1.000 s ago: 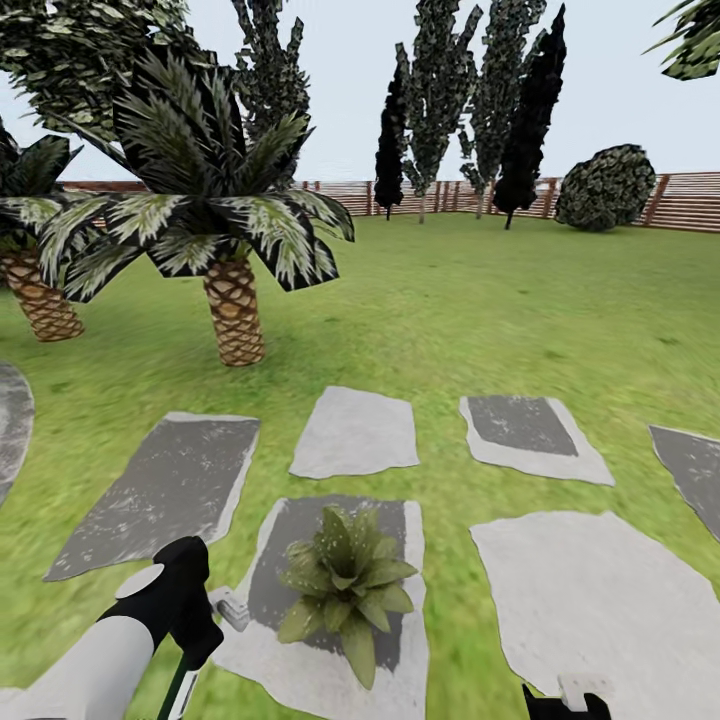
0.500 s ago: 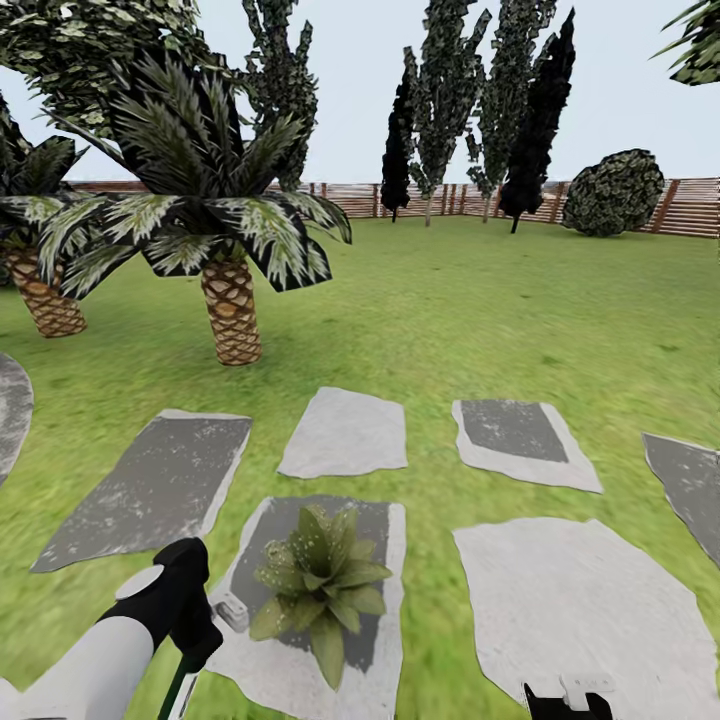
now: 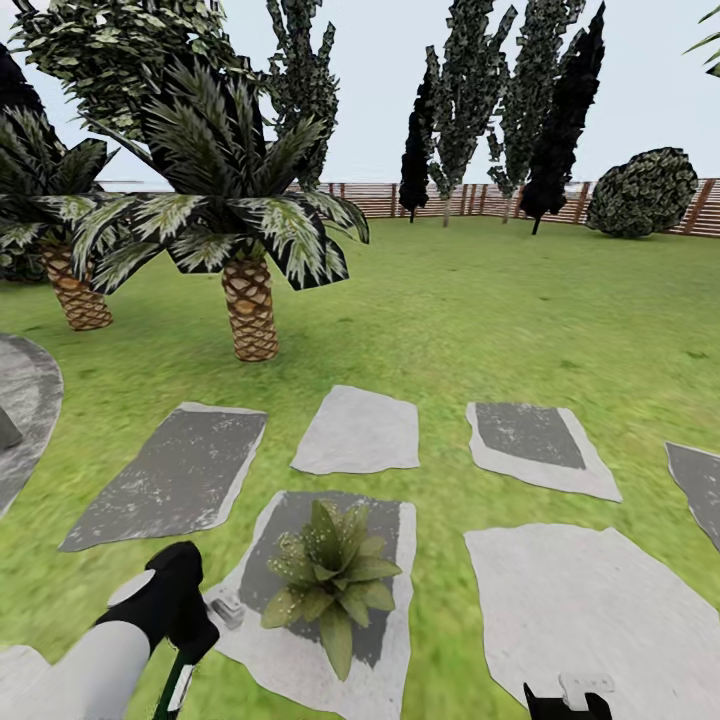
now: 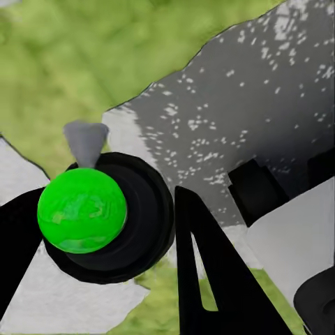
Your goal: Pick up the pesticide atomizer in the garden and spray insectifuge to fully cover both potted plants in the garden.
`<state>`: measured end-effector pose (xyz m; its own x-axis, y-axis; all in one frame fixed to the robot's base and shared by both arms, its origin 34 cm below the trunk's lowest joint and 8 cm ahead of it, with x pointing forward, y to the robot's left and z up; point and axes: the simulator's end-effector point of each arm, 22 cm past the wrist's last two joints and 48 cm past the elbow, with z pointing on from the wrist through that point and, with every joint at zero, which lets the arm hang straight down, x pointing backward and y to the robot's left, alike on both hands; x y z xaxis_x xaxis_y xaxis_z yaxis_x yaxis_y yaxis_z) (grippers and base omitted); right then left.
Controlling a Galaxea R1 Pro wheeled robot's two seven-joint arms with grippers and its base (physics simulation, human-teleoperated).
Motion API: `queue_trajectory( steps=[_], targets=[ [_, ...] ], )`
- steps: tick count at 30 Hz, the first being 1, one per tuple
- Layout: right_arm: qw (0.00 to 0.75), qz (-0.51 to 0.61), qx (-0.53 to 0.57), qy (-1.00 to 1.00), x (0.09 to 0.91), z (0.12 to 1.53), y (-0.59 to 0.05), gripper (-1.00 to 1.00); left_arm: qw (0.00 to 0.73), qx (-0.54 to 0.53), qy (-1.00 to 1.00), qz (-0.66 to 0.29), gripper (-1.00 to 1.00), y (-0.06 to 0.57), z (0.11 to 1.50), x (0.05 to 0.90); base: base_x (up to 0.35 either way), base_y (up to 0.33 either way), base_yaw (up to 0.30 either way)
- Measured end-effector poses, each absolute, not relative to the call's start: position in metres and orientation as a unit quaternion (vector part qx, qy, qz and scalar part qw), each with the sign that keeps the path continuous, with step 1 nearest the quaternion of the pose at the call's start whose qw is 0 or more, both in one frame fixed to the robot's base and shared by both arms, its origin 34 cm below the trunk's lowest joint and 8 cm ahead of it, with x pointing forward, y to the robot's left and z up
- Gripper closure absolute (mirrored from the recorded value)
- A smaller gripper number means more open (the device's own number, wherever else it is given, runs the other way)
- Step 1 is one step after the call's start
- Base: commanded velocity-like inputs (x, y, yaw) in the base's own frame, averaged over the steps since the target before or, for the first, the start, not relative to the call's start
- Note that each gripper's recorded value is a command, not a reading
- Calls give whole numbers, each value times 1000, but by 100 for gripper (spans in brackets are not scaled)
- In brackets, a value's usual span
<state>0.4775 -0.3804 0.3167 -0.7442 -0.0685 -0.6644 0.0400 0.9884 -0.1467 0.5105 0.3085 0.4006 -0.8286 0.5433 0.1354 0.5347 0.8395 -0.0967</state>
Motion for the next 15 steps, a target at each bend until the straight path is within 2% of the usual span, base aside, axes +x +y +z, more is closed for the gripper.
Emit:
queue_trajectory(
  steps=[4, 8, 15],
  targets=[
    [358, -76, -8, 931, 478, 317, -380, -100, 24, -290, -954, 68, 100, 276, 390, 521, 0, 0, 2],
    [358, -76, -8, 931, 478, 317, -380, -100, 52, -289, -954, 68, 100, 276, 367, 493, 0, 0, 0],
    [358, -76, -8, 931, 478, 317, -380, -100, 44, -283, -957, 51, 100, 283, 363, 496, 0, 0, 0]
  ],
)
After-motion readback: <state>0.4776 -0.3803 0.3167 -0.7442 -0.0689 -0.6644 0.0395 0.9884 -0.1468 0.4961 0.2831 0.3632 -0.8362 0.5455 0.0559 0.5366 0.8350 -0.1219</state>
